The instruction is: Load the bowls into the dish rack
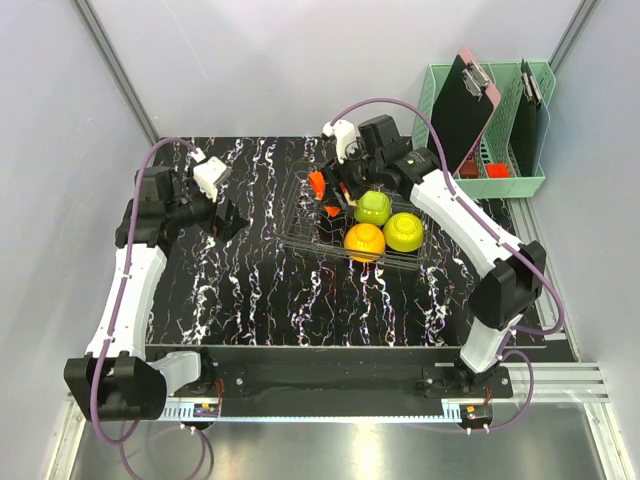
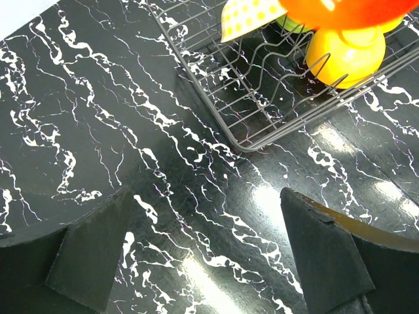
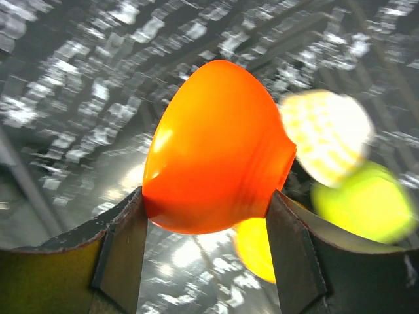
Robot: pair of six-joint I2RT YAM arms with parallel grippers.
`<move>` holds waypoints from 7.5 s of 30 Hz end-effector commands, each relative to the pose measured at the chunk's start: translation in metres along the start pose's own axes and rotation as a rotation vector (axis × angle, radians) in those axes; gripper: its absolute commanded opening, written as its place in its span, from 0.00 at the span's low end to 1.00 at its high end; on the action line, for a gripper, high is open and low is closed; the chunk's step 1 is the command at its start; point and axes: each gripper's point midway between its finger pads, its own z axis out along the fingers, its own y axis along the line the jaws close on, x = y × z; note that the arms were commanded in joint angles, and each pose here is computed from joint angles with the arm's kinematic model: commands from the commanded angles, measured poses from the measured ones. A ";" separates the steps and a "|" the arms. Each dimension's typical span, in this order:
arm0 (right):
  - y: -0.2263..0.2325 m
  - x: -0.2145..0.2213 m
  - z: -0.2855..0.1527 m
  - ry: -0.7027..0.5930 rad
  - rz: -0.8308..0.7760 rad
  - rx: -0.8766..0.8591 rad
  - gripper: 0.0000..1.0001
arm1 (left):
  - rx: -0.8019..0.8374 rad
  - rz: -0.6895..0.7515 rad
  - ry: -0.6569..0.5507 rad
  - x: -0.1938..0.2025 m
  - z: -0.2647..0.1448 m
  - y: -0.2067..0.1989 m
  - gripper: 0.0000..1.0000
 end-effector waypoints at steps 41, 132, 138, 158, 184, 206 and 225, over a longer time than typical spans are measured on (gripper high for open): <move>-0.015 0.074 0.064 0.383 -0.643 0.337 0.00 | 0.033 0.003 -0.012 0.017 0.004 -0.006 0.99; -0.045 0.059 0.104 0.404 -0.654 0.540 0.73 | 0.073 -0.030 0.002 0.039 0.006 -0.007 0.99; -0.043 0.066 0.107 0.417 -0.605 0.492 0.71 | 0.070 -0.031 0.004 0.041 0.006 -0.006 0.99; -0.033 0.107 0.115 0.529 -0.493 0.280 0.67 | 0.064 -0.025 0.003 0.043 0.002 -0.004 0.99; -0.043 0.101 0.112 0.524 -0.481 0.261 0.95 | 0.065 -0.033 0.004 0.044 0.002 -0.002 0.99; -0.027 -0.013 0.027 0.251 -0.544 0.372 1.00 | 0.048 -0.032 0.012 0.039 0.002 0.005 0.99; -0.163 0.037 -0.088 0.299 -0.331 0.801 0.99 | -0.017 -0.072 0.135 0.001 0.139 0.068 0.99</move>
